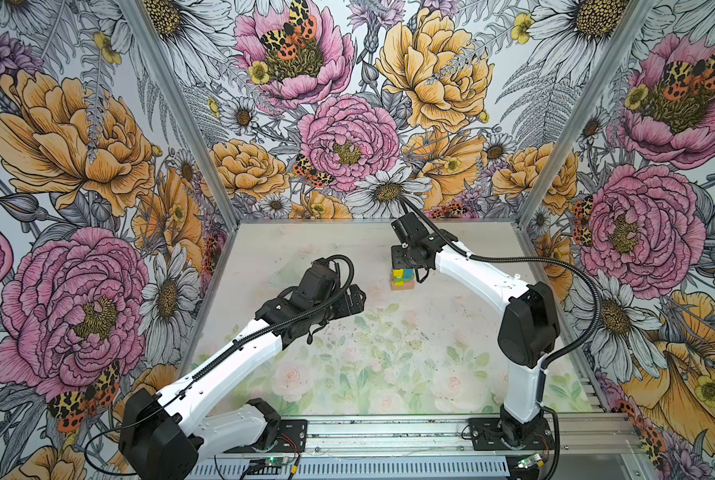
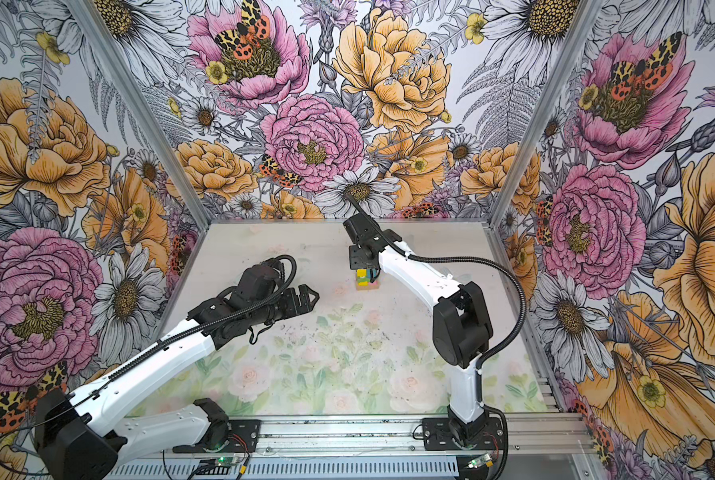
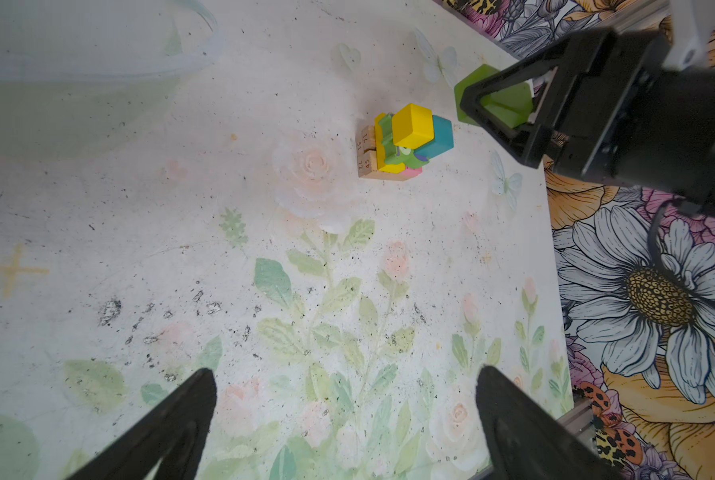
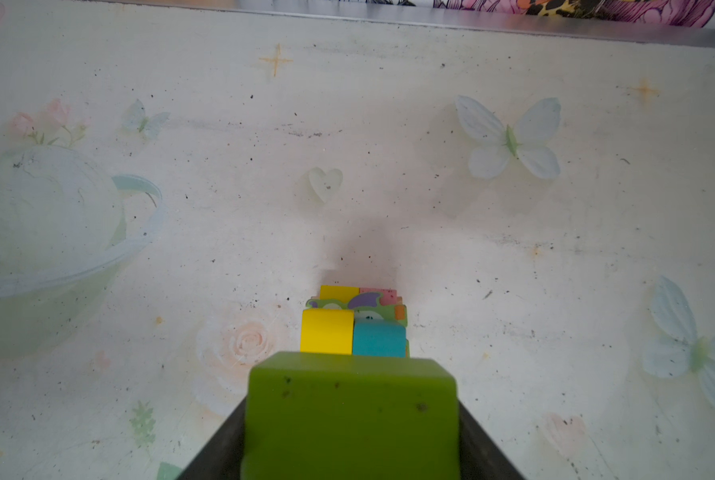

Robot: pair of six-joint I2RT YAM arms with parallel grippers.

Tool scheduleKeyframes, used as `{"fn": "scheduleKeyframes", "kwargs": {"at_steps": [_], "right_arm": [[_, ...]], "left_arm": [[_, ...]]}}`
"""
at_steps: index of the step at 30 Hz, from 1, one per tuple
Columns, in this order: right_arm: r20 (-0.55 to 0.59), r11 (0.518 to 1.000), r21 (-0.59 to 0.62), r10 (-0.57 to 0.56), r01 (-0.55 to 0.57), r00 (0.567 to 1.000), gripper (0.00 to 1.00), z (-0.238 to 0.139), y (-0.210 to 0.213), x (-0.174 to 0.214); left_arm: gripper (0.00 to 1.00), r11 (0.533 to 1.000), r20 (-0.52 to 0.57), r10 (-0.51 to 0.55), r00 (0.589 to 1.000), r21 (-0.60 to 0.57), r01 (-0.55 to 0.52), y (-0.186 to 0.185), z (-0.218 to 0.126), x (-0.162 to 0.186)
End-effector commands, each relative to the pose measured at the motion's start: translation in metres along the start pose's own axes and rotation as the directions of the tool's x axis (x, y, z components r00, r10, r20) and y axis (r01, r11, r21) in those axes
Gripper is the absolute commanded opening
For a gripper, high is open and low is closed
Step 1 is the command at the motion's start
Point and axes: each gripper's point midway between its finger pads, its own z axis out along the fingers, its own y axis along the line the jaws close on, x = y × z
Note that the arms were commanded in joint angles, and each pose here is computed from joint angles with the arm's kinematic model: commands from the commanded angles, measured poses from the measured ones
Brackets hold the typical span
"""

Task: Build the wood block tower
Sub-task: 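Lift and carry the lime-green block with the right gripper over the stack, then lower the lime-green block onto the yellow and teal cubes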

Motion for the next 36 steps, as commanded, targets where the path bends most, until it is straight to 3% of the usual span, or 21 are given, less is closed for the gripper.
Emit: {"fn": "scheduleKeyframes", "kwargs": {"at_steps": [1,36], "right_arm": [[0.008,0.999,-0.002,0.038,-0.038,0.999,0.51,-0.013,-0.004,-0.009],[-0.093,0.998,-0.015,0.060,-0.062,0.994,0.50,0.030,-0.002,0.000]], "left_arm": [[0.99,1.000,0.041,0.027,0.999,0.007,-0.028,-0.006,0.000,-0.009],[0.99,1.000,0.043,0.011,0.999,0.008,-0.011,0.005,0.005,-0.011]]}}
